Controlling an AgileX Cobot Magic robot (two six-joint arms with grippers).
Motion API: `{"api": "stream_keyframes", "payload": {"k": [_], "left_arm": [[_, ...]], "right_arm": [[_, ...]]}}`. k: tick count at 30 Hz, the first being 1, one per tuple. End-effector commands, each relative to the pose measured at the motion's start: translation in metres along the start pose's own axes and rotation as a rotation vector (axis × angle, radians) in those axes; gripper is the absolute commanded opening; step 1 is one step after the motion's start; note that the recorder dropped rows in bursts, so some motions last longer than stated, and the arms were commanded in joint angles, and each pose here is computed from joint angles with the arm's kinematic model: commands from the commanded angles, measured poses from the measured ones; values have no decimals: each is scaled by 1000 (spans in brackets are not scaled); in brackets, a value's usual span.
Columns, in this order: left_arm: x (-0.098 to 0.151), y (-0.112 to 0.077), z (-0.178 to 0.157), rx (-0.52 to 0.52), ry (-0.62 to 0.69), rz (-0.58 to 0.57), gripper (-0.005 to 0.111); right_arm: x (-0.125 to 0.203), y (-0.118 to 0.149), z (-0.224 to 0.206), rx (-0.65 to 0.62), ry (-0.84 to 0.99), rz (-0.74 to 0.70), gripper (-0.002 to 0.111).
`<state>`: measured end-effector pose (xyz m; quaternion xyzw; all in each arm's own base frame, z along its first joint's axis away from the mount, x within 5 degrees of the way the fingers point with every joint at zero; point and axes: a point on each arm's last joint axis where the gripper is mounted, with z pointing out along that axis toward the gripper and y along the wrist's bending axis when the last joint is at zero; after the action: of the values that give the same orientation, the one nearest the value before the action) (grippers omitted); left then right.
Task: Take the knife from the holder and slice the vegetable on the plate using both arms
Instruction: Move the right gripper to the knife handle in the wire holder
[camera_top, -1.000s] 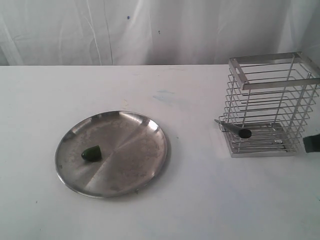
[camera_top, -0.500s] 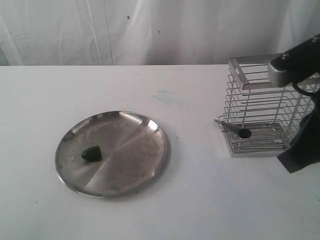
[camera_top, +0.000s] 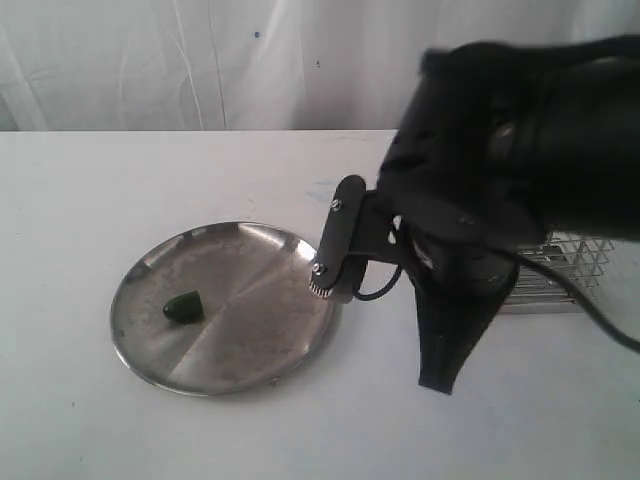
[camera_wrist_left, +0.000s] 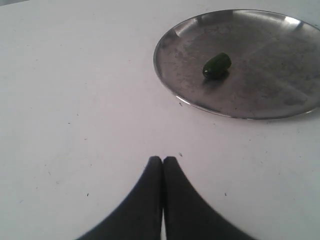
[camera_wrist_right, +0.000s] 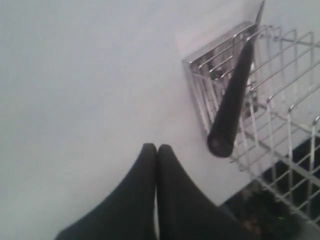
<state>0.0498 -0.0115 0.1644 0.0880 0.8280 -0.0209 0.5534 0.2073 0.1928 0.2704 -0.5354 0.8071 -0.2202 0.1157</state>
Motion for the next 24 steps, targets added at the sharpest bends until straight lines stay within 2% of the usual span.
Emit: {"api": "stream_keyframes", "payload": {"k": [1, 4, 6, 9, 10, 12, 14, 20, 24], "left_arm": [[1, -1, 0, 13, -3, -7, 0], [1, -1, 0, 13, -3, -7, 0], [1, -1, 0, 13, -3, -7, 0], [1, -1, 0, 13, -3, -7, 0], [1, -1, 0, 13, -3, -7, 0], [1, -1, 0, 13, -3, -7, 0], [1, -1, 0, 13, -3, -7, 0], [1, -1, 0, 13, -3, -7, 0], [1, -1, 0, 13, -3, -7, 0]], "right_arm": [[-17, -5, 16, 204, 70, -144, 0], [-24, -6, 26, 259, 106, -203, 2], [-26, -3, 31, 243, 118, -205, 9], [-28, 4, 37, 188, 128, -159, 33], [-29, 6, 39, 176, 133, -151, 46], [-30, 8, 42, 175, 140, -157, 64], [-32, 8, 44, 187, 148, -168, 74], [-36, 9, 53, 212, 169, -175, 74], [-39, 6, 58, 280, 172, -143, 70]]}}
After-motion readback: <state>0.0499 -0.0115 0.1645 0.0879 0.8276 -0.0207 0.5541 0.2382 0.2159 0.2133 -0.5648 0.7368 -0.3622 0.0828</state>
